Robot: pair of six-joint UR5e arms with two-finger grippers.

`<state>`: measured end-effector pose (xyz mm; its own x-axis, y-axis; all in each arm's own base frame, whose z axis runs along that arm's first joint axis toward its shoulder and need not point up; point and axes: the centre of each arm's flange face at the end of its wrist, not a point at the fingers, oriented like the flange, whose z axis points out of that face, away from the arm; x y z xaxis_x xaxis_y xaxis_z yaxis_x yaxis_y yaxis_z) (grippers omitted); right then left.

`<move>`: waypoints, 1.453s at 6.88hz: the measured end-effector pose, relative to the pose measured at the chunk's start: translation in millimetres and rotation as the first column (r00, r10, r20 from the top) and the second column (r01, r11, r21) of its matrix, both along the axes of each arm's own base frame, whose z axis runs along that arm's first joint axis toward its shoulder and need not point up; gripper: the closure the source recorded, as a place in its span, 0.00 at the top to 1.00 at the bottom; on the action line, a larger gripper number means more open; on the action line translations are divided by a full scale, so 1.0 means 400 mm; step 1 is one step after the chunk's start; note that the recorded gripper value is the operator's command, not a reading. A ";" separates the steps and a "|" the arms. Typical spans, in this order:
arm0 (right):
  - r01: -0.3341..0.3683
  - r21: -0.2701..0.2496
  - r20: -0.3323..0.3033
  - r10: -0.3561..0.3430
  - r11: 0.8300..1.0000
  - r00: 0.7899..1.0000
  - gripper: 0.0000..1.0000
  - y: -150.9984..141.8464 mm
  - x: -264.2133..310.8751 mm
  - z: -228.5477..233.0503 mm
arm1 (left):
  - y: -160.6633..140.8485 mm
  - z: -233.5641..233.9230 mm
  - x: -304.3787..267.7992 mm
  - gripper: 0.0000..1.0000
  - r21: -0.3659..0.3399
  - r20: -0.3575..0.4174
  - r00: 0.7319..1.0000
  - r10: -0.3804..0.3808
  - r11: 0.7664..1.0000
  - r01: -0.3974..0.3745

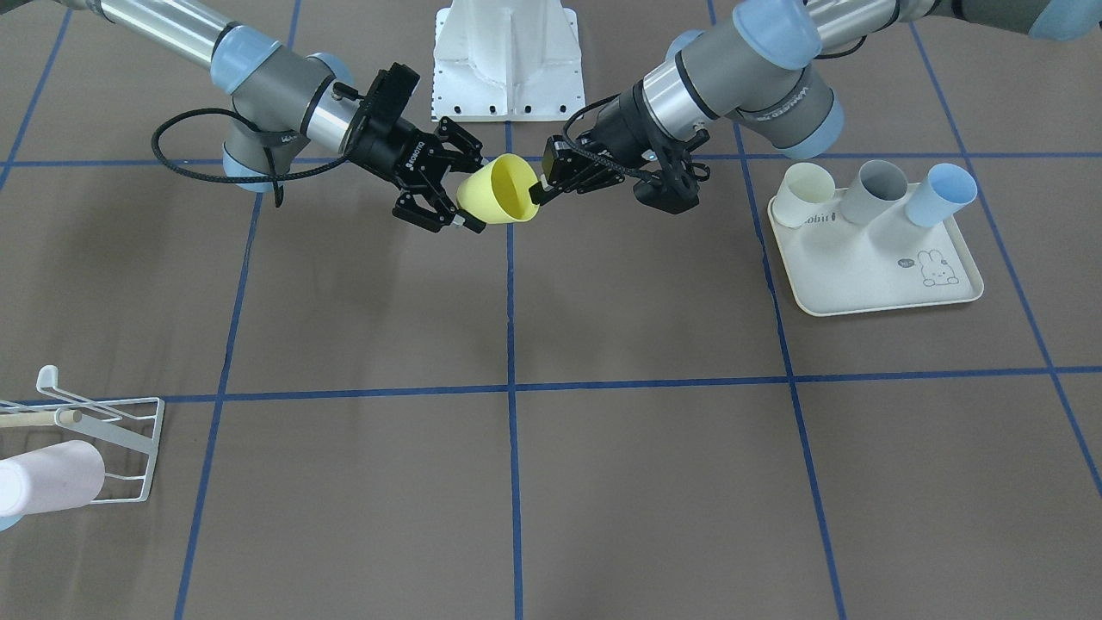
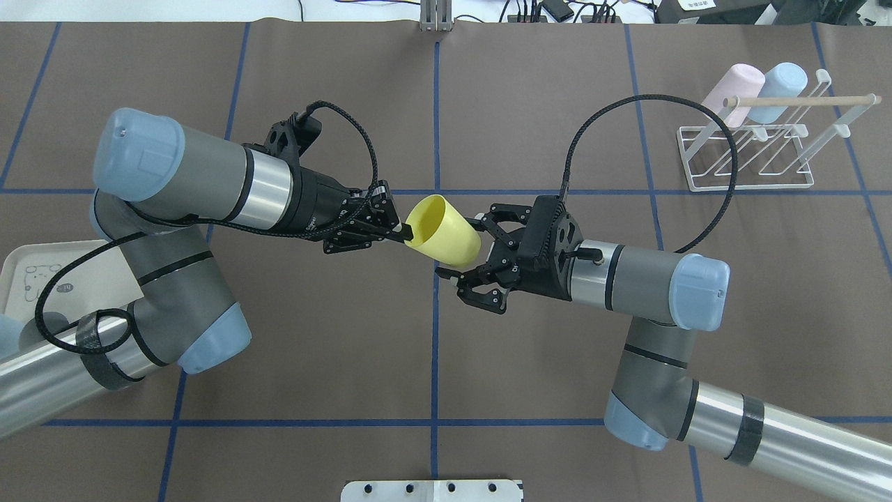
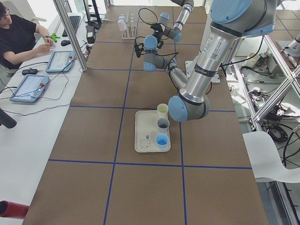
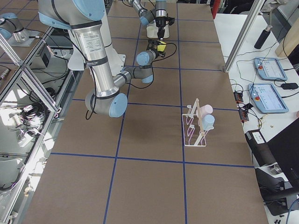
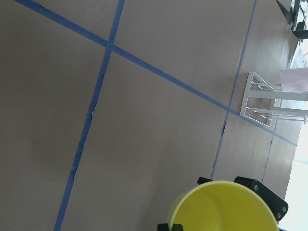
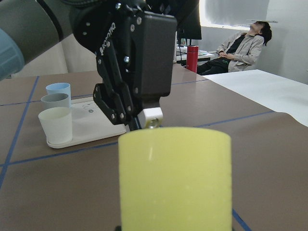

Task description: Transfer IKEA cup to right arm and place on rack

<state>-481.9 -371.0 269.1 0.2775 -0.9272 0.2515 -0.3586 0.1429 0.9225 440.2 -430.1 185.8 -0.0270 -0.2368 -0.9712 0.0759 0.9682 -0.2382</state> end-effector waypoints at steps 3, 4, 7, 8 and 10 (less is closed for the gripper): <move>0.000 0.002 0.004 0.000 1.000 1.000 0.51 0.001 0.002 -0.005 | 0.003 -0.009 -0.009 1.00 0.008 -0.006 1.000 -0.002 1.000 0.002; -0.001 0.003 0.002 0.001 1.000 1.000 0.51 0.001 0.002 -0.003 | -0.001 -0.015 -0.023 1.00 0.012 -0.010 1.000 -0.009 1.000 0.009; -0.039 -0.002 -0.064 0.039 0.999 0.997 0.18 -0.052 0.034 0.041 | -0.072 0.033 -0.104 1.00 -0.008 0.068 0.996 -0.061 0.998 0.062; -0.062 0.009 -0.143 0.062 0.998 0.988 0.18 -0.100 0.070 0.078 | -0.090 0.050 -0.127 1.00 0.028 0.143 0.987 -0.072 0.997 0.068; -0.055 0.082 -0.333 0.080 0.995 0.940 0.15 -0.231 0.178 0.130 | -0.087 0.075 -0.226 1.00 0.152 0.352 0.933 -0.081 0.988 0.029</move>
<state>-410.6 -463.3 321.0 0.3970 -0.9153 0.0678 -0.0335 0.0594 0.9977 349.7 -464.9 215.7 0.3176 -0.1041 -0.9425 0.1842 0.9818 -0.0464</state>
